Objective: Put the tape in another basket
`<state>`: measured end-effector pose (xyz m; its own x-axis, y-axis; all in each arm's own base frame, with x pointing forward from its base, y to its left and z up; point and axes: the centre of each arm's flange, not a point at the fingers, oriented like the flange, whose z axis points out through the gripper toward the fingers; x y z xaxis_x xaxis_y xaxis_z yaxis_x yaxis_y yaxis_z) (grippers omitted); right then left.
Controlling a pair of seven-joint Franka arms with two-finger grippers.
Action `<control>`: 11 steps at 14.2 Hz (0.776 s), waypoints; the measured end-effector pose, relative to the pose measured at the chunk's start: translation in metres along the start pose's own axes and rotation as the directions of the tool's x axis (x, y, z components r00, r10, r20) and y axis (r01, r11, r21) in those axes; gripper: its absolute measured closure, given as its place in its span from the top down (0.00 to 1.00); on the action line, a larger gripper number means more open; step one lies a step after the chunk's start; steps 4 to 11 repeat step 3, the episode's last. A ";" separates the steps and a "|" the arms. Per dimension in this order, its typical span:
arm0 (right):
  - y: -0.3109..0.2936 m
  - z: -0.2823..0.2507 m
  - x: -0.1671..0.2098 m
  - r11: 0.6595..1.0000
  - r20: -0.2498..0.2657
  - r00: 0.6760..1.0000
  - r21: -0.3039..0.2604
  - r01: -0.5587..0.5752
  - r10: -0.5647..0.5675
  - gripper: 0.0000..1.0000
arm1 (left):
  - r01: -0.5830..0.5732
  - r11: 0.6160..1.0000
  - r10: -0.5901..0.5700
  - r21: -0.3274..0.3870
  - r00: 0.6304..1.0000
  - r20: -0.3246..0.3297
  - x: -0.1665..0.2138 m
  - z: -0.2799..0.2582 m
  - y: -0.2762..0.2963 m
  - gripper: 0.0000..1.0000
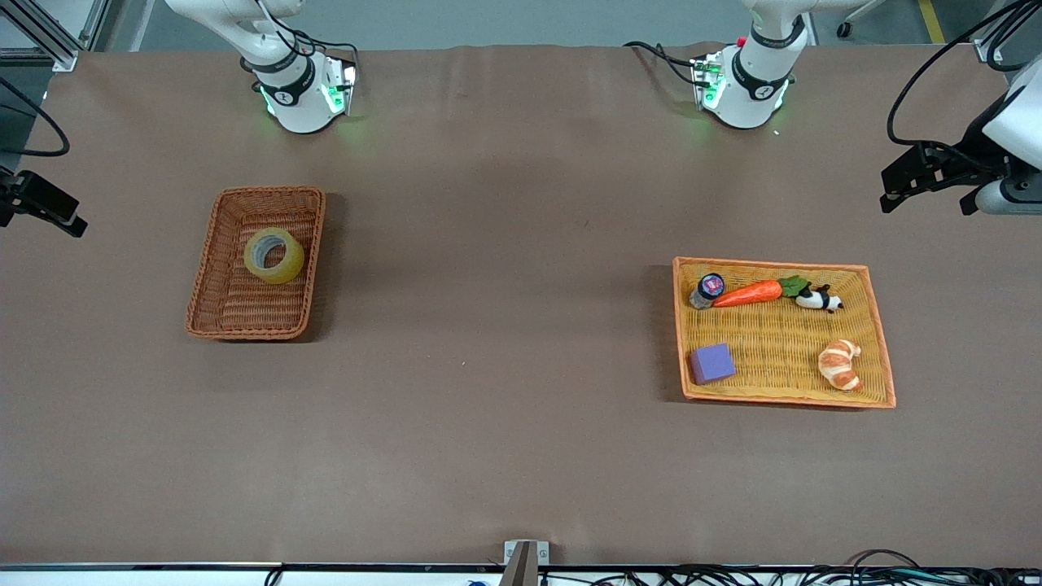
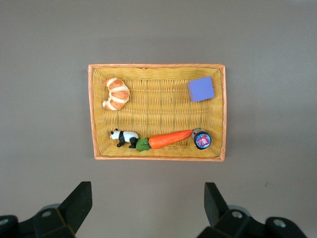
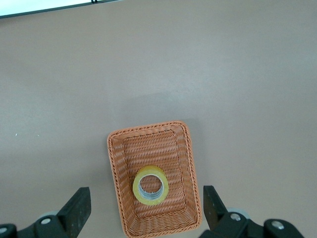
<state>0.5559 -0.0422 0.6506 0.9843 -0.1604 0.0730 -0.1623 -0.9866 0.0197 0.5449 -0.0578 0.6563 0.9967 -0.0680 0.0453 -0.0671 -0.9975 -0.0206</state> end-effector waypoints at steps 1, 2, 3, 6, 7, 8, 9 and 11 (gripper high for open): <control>0.000 0.001 0.001 1.000 0.002 1.000 0.000 0.000 0.000 1.00 | -0.001 1.000 0.001 0.001 1.000 0.000 0.000 0.000 0.000 1.00; 0.000 0.001 0.001 1.000 0.003 1.000 0.000 0.000 0.000 1.00 | -0.002 1.000 0.002 0.001 1.000 -0.001 0.000 0.000 0.001 1.00; -0.001 0.001 0.001 1.000 0.003 1.000 0.003 0.001 -0.001 1.00 | -0.003 1.000 0.003 0.001 1.000 -0.001 0.000 0.000 0.002 1.00; -0.001 0.001 0.001 1.000 0.003 1.000 0.003 0.001 -0.001 1.00 | -0.003 1.000 0.003 0.001 1.000 -0.001 0.000 0.000 0.002 1.00; -0.001 0.001 0.001 1.000 0.003 1.000 0.003 0.001 -0.001 1.00 | -0.003 1.000 0.003 0.001 1.000 -0.001 0.000 0.000 0.002 1.00; -0.001 0.001 0.001 1.000 0.003 1.000 0.003 0.001 -0.001 1.00 | -0.003 1.000 0.003 0.001 1.000 -0.001 0.000 0.000 0.002 1.00; -0.001 0.001 0.001 1.000 0.003 1.000 0.003 0.001 -0.001 1.00 | -0.003 1.000 0.003 0.001 1.000 -0.001 0.000 0.000 0.002 1.00; -0.001 0.001 0.001 1.000 0.003 1.000 0.003 0.001 -0.001 1.00 | -0.003 1.000 0.003 0.001 1.000 -0.001 0.000 0.000 0.002 1.00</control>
